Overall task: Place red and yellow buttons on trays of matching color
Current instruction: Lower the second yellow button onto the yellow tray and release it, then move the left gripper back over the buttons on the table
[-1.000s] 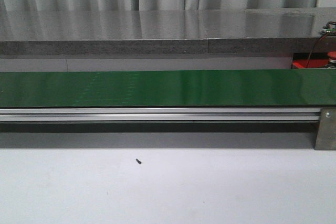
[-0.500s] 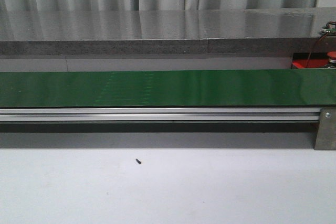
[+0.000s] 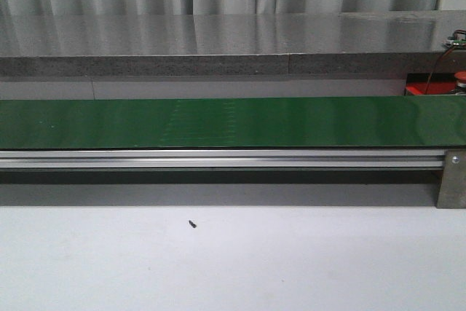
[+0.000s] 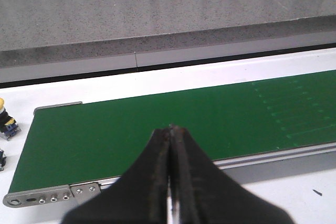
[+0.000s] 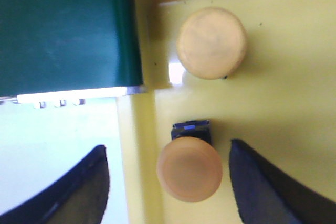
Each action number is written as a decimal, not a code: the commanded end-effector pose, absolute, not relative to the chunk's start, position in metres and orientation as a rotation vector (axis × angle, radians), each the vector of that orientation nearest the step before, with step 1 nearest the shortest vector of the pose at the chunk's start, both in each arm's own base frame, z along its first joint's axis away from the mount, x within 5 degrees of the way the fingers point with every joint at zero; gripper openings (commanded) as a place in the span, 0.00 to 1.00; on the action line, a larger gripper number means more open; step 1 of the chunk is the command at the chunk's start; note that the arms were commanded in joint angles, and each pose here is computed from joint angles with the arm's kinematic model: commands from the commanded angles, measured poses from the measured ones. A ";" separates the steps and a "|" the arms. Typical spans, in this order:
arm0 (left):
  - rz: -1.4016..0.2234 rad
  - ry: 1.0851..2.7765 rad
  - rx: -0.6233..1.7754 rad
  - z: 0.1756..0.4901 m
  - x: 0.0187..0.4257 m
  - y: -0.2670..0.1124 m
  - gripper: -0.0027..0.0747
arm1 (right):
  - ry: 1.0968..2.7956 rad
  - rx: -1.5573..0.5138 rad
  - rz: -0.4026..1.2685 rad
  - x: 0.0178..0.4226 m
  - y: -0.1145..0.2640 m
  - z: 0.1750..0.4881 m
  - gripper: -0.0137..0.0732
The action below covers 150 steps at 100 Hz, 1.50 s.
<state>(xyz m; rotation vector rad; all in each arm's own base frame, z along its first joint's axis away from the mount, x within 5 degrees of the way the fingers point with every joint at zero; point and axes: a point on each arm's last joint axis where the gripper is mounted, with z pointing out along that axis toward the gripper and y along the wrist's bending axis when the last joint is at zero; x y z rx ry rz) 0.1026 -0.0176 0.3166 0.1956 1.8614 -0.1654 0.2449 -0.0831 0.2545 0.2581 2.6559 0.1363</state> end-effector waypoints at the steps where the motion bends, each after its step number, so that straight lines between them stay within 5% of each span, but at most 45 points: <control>1: -0.163 1.778 0.150 0.331 0.104 -0.016 0.01 | 2.504 0.221 0.124 0.239 -0.072 0.293 0.73; 44: -0.163 1.778 0.150 0.331 0.104 -0.016 0.01 | 2.164 -0.177 0.112 0.205 0.001 0.358 0.71; 57: -0.163 1.778 0.150 0.331 0.104 -0.016 0.01 | 2.120 -0.242 0.122 0.196 0.012 0.365 0.54; 78: -0.163 1.778 0.150 0.331 0.104 -0.016 0.01 | 2.115 -0.254 0.127 0.190 0.013 0.368 0.04; 113: -0.163 1.776 0.148 0.332 0.104 -0.016 0.02 | 2.135 -0.262 0.135 0.188 0.014 0.367 0.05; 123: -0.163 1.776 0.148 0.332 0.104 -0.016 0.12 | 2.135 -0.262 0.135 0.188 0.014 0.367 0.05; 142: -0.163 1.776 0.148 0.332 0.104 -0.016 0.65 | 2.135 -0.262 0.135 0.188 0.014 0.367 0.05; 150: -0.163 1.776 0.148 0.332 0.104 -0.016 0.77 | 2.135 -0.262 0.135 0.188 0.014 0.367 0.05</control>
